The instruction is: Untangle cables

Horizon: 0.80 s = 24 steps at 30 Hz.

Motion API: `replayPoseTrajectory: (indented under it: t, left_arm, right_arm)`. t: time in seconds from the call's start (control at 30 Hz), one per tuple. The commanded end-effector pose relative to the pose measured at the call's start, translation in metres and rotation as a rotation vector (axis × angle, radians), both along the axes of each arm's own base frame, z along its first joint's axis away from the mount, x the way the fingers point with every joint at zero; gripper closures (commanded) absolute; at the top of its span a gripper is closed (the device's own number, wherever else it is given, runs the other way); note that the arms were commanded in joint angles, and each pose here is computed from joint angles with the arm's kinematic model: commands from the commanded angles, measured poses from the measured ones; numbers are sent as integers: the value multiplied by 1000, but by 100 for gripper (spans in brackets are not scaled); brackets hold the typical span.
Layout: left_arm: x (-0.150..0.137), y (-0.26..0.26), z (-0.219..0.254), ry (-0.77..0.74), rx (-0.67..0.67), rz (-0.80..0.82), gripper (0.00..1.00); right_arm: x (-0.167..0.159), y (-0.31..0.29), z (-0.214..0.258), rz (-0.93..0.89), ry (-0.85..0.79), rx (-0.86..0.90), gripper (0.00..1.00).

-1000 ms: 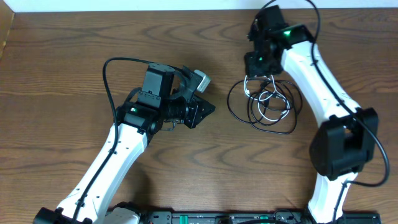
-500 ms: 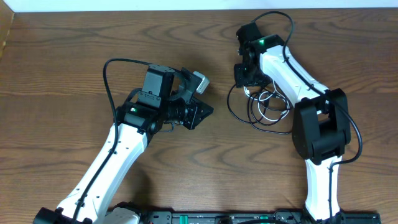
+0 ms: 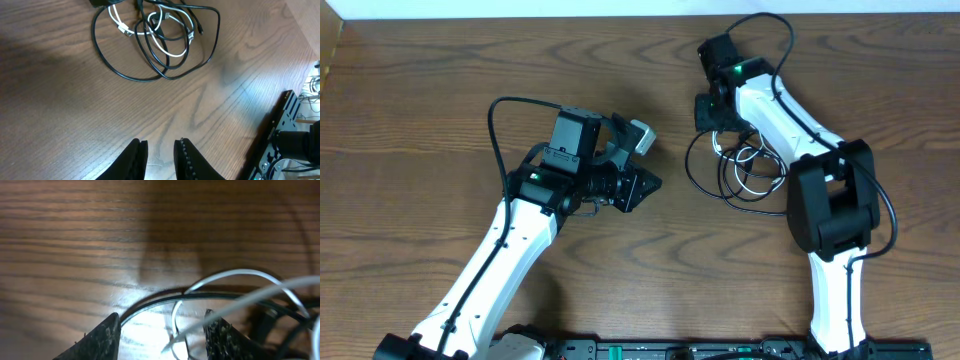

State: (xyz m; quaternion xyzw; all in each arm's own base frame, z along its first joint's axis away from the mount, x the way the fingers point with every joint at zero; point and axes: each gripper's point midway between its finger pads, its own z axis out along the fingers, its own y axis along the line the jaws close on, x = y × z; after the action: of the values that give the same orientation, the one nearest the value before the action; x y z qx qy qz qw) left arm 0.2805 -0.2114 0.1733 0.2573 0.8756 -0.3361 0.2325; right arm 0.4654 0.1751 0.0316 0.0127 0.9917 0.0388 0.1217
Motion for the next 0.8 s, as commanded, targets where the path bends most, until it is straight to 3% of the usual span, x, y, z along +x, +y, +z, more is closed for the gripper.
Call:
replayPoseTrajectory:
  t: [0.0, 0.1, 0.17, 0.2, 0.4, 0.57, 0.77]
  left_arm:
    - [-4, -1, 0, -1, -4, -18, 76]
    - [-4, -1, 0, -2, -4, -19, 76]
    - [-3, -1, 0, -3, -4, -19, 76]
    - [-3, -1, 0, -2, -4, -19, 76]
    - [-4, -1, 0, -1, -4, -18, 76]
    - [-2, -2, 1, -8, -6, -19, 76]
    - [-2, -8, 8, -26, -46, -40, 76]
  right_arm:
    - [-3, 4, -16, -23, 29, 0, 51]
    - [-5, 7, -20, -20, 39, -3, 56]
    - [-6, 14, -21, -15, 42, 20, 92]
    - [-6, 20, -20, -4, 42, 49, 99]
    - [2, 46, 21, 81, -6, 177, 99]
    - [1, 29, 93, 91, -66, 109, 99]
    - [-24, 14, 185, 104, -126, 96, 99]
